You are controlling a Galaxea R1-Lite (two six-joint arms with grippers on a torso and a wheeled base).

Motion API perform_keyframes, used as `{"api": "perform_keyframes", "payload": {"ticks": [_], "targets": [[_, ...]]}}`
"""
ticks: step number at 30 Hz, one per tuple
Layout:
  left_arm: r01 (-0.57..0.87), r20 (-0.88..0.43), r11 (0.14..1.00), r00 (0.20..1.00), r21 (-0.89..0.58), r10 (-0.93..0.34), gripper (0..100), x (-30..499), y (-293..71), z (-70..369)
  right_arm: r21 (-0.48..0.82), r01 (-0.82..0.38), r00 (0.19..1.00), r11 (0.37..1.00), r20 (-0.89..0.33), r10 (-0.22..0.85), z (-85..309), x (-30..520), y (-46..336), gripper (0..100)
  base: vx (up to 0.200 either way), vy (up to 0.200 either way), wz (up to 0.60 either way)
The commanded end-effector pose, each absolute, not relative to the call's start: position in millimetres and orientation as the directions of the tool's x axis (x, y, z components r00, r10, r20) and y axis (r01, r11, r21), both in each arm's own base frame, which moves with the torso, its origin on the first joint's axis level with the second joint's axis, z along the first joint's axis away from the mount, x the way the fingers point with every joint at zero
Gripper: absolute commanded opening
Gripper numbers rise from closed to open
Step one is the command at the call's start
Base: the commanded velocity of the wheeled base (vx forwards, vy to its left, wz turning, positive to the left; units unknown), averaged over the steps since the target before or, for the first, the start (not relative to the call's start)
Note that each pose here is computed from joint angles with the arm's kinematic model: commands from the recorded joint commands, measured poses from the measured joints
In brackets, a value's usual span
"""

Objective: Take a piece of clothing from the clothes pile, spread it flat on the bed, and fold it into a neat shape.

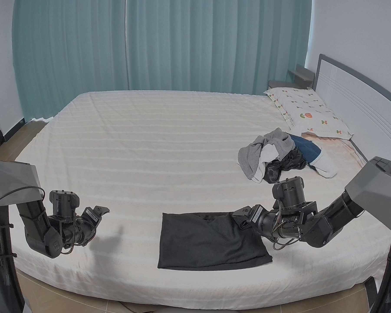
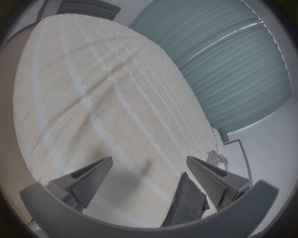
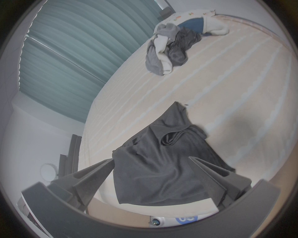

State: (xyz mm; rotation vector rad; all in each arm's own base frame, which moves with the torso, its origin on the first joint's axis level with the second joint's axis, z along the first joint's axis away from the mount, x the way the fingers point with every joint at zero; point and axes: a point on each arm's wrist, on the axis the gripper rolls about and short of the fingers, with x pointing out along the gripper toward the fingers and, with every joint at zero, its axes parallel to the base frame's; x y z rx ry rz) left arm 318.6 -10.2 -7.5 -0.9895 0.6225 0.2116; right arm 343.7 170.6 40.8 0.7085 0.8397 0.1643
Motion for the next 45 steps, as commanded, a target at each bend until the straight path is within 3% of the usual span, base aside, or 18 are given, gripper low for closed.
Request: {"api": "perform_keyframes", "payload": {"ticks": [1,23,29,30,33,45], "targets": [[-0.438,-0.577,0.545,0.809,-0.716,-0.108,100,319.2,-10.3,-7.6,0.65,0.148,0.632,0.745,-0.642,0.435,18.5,360.6,178.2,100,0.0,0.0,0.0],[-0.439,-0.58,0.546,0.807,-0.714,-0.108,100,319.9,-10.3,-9.2,0.659,0.119,0.63,0.743,-0.628,0.457,3.1,375.3,202.6,100,0.0,0.0,0.0],[-0.439,-0.58,0.546,0.807,-0.714,-0.108,100,319.9,-10.3,-9.2,0.633,0.154,0.679,0.759,-0.626,0.384,-3.9,393.4,202.6,100,0.0,0.0,0.0],[-0.439,-0.579,0.546,0.809,-0.714,-0.107,100,320.3,-10.3,-9.0,0.623,0.186,0.733,0.76,-0.603,0.316,-3.9,410.0,193.9,100,0.0,0.0,0.0],[-0.438,-0.577,0.546,0.809,-0.714,-0.107,100,320.6,-10.3,-8.8,0.619,0.217,0.781,0.755,-0.574,0.245,-2.9,426.4,183.7,100,0.0,0.0,0.0],[-0.446,-0.581,0.549,0.809,-0.707,-0.091,100,321.1,-11.3,-10.8,0.617,0.235,0.814,0.751,-0.547,0.195,-7.2,437.4,156.5,100,0.0,0.0,0.0]]}}
